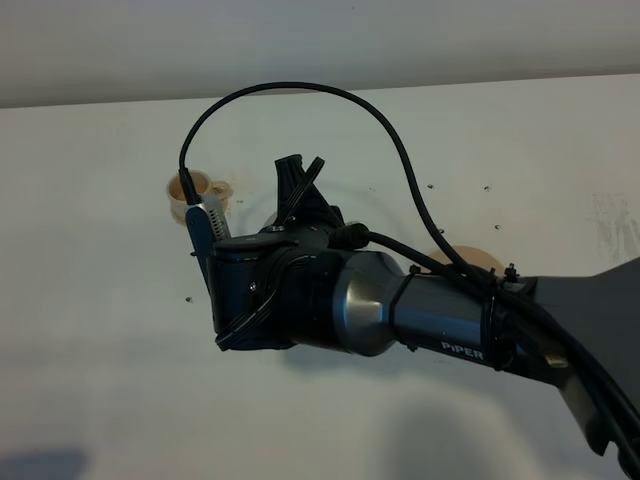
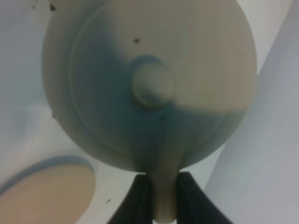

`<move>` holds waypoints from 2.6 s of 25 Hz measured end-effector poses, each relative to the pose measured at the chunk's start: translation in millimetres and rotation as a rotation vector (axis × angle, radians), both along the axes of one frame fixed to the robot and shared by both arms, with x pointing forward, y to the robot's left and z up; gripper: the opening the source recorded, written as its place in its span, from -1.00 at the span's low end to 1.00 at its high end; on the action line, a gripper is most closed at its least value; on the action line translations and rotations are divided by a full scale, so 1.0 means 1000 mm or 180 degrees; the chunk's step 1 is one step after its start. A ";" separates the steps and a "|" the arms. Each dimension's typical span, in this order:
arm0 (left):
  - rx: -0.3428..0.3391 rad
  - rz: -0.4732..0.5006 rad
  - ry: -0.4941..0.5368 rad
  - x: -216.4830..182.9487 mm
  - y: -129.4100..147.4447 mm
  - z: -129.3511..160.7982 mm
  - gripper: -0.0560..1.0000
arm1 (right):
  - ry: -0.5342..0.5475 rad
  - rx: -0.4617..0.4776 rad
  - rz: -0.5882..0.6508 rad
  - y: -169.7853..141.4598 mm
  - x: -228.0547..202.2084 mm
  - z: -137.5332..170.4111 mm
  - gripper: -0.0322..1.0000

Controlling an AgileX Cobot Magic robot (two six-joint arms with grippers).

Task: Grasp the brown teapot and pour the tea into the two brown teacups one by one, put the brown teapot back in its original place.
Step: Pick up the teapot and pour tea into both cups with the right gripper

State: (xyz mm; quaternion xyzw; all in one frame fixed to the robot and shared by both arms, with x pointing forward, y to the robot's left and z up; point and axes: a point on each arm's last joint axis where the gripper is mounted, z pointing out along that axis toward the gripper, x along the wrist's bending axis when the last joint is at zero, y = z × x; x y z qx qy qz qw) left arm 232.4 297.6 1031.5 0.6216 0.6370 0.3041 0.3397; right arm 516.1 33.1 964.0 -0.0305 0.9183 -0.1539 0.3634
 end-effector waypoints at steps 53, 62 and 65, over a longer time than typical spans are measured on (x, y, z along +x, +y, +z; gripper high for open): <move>0.0000 0.0000 0.0000 0.000 0.000 0.000 0.14 | -0.0255 -0.0320 0.0153 0.004 -0.006 0.008 -0.72; 0.0000 0.0000 0.0000 0.000 0.000 0.000 0.14 | -0.0231 -0.0395 0.0227 0.006 -0.009 0.008 -0.72; 0.0000 0.0000 0.0000 0.000 0.000 0.000 0.14 | -0.0218 -0.0428 0.0258 0.006 -0.009 0.008 -0.72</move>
